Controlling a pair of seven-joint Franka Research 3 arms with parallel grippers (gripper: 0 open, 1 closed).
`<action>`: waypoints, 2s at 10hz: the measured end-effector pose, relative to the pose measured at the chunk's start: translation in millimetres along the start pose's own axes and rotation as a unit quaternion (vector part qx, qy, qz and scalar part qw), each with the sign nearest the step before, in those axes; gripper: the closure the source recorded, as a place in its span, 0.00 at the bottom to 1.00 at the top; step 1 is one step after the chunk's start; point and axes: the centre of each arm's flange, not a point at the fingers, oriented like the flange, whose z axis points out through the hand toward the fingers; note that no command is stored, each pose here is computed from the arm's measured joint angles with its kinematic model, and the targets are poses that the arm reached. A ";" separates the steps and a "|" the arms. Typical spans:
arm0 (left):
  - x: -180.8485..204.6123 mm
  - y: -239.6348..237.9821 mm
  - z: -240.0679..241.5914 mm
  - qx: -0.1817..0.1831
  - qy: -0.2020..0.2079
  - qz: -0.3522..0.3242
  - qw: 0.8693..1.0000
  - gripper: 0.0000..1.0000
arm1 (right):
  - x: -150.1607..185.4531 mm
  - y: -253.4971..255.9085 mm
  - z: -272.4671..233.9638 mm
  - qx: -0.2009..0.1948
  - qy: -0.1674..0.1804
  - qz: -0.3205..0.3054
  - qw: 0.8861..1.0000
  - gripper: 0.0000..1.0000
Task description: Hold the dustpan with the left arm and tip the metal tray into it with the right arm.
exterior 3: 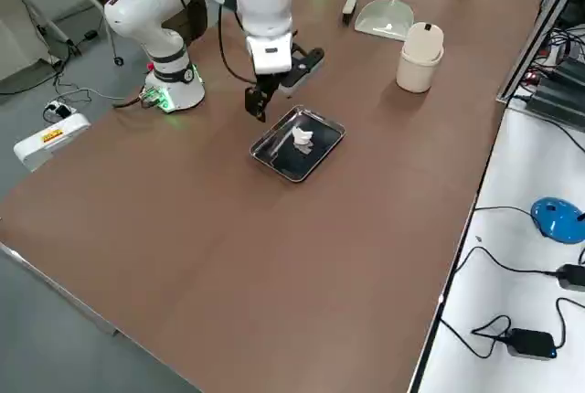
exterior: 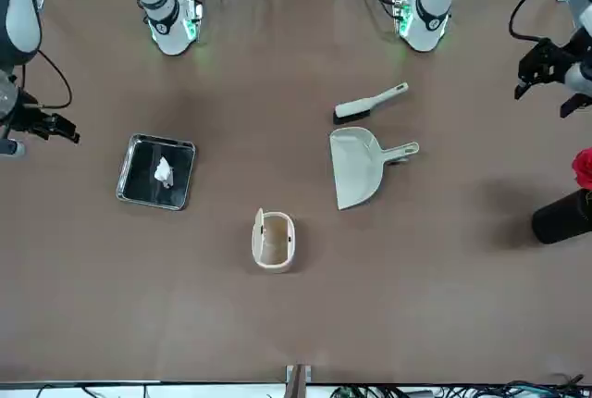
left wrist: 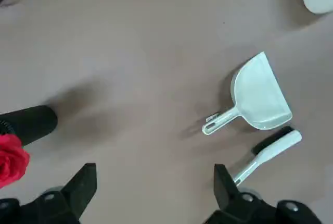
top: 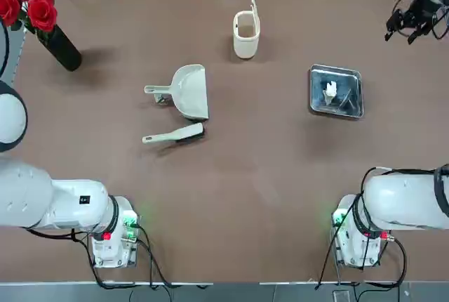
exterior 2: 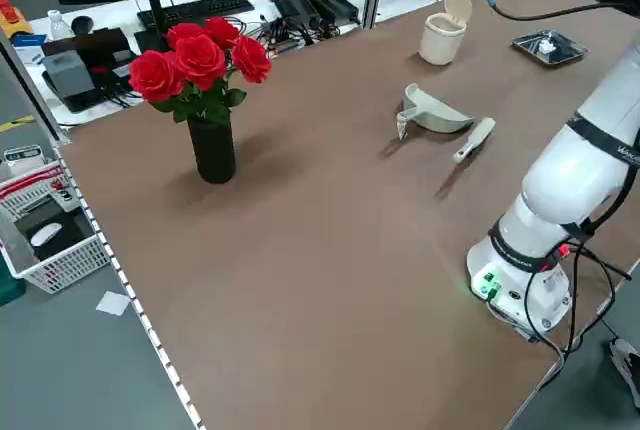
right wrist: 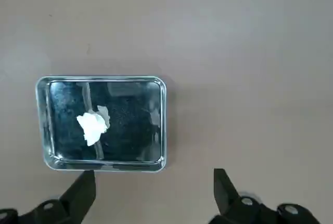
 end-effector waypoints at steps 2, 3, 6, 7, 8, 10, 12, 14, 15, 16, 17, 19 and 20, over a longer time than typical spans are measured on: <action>12.2 17.7 23.1 -0.008 -0.018 0.029 0.999 0.02 | -13.1 2.1 43.3 0.001 -0.002 0.002 1.000 0.00; 17.6 27.6 34.1 -0.010 -0.022 0.055 0.998 0.03 | -20.2 4.9 62.3 0.002 -0.008 0.002 1.000 0.00; 23.1 50.3 80.0 -0.016 -0.034 0.163 0.986 0.06 | -30.1 40.9 114.1 0.045 -0.026 0.005 0.999 0.00; 20.7 54.8 96.2 -0.018 -0.037 0.203 0.978 0.08 | -27.8 50.3 136.0 0.050 -0.027 0.007 0.998 0.00; 17.0 59.0 111.3 -0.016 -0.044 0.250 0.967 0.08 | -24.0 52.7 157.5 0.050 -0.029 0.011 0.998 0.00; 10.9 70.0 141.4 -0.008 -0.059 0.334 0.941 0.10 | -17.2 45.9 195.1 0.049 -0.031 0.018 0.998 0.00; 11.0 95.1 177.5 0.026 -0.074 0.391 0.917 0.10 | -11.4 31.6 217.5 0.046 -0.027 0.015 0.998 0.01; 6.0 129.1 218.5 0.057 -0.091 0.442 0.891 0.11 | -10.9 21.3 230.6 0.038 -0.013 0.012 0.999 0.09; 1.5 139.8 235.8 0.061 -0.098 0.457 0.882 0.11 | -13.1 15.2 236.5 0.039 -0.010 0.012 0.999 0.12; -2.8 147.7 252.1 0.059 -0.107 0.469 0.875 0.11 | -14.5 11.1 240.6 0.041 -0.010 0.013 0.999 0.26; -5.8 151.1 265.7 0.056 -0.118 0.475 0.870 0.12 | -15.1 10.7 244.0 0.039 -0.009 0.014 0.999 0.37; -11.7 161.9 292.5 0.057 -0.120 0.489 0.862 0.12 | -15.9 11.7 250.8 0.036 -0.009 0.015 0.999 0.55; -18.0 168.6 308.0 0.067 -0.123 0.494 0.858 0.13 | -16.5 12.0 254.2 0.035 -0.011 0.016 0.999 0.61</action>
